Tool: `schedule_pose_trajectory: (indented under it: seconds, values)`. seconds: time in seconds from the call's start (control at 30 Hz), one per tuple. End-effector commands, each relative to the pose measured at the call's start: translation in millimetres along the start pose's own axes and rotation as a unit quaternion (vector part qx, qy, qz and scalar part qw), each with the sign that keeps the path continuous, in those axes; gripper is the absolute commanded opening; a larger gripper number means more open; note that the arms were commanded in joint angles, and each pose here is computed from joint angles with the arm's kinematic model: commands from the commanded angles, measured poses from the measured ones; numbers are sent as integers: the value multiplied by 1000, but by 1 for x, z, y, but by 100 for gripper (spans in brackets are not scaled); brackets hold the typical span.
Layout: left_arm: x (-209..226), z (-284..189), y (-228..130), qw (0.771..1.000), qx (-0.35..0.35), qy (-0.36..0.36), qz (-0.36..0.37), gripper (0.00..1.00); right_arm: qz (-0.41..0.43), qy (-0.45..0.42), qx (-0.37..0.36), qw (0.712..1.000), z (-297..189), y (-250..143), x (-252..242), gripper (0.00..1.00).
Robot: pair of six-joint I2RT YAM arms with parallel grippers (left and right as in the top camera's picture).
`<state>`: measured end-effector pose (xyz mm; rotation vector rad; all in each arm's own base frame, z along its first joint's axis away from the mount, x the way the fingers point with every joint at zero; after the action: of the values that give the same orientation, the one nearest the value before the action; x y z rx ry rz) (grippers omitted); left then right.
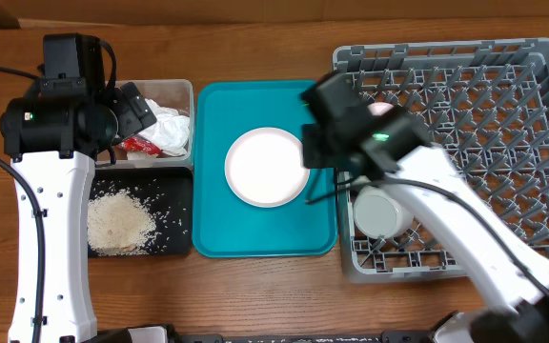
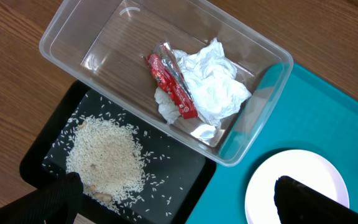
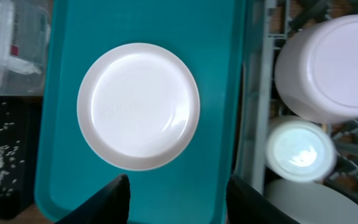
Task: Sort waste into correct bins and load items into the dishwasher
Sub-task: 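Move the right gripper back to the white plate on the teal tray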
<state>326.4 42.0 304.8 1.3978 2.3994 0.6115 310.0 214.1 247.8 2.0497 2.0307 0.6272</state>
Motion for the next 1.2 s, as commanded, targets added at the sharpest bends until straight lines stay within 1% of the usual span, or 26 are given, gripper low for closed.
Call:
schedule_pose_trajectory:
  seconds: [0.0,0.23,0.33,0.47,0.7,0.97,1.17]
  values:
    - [-1,0,1,1000,0,-1,-1,100,2,-20,16,1000,40,-8,21,53]
    - [-1,0,1,1000,0,-1,-1,100,-25,14,76,997,112,-34,63,54]
    - [-1,0,1,1000,0,-1,-1,100,-32,26,109,993,143,-51,76,57]
    - [-1,0,1,1000,-1,-1,-1,100,-33,61,157,985,165,-70,89,57]
    - [-1,0,1,1000,0,-1,-1,100,-55,63,188,979,181,-98,103,58]
    - [-1,0,1,1000,0,-1,-1,100,-86,72,193,975,174,-119,122,58]
    - [-1,0,1,1000,0,-1,-1,100,-96,76,195,973,171,-127,128,59]
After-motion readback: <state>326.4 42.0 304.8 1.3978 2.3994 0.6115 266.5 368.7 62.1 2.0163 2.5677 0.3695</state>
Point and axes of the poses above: each gripper's point midway between its finger pads, its own z axis out along the fingers, its own x axis along the line the jaws close on, y = z × x, the point moved 4 cm from there along -z, back along the fingers, and after that the axes turned 5 degrees about z, right-handed, at the moved point
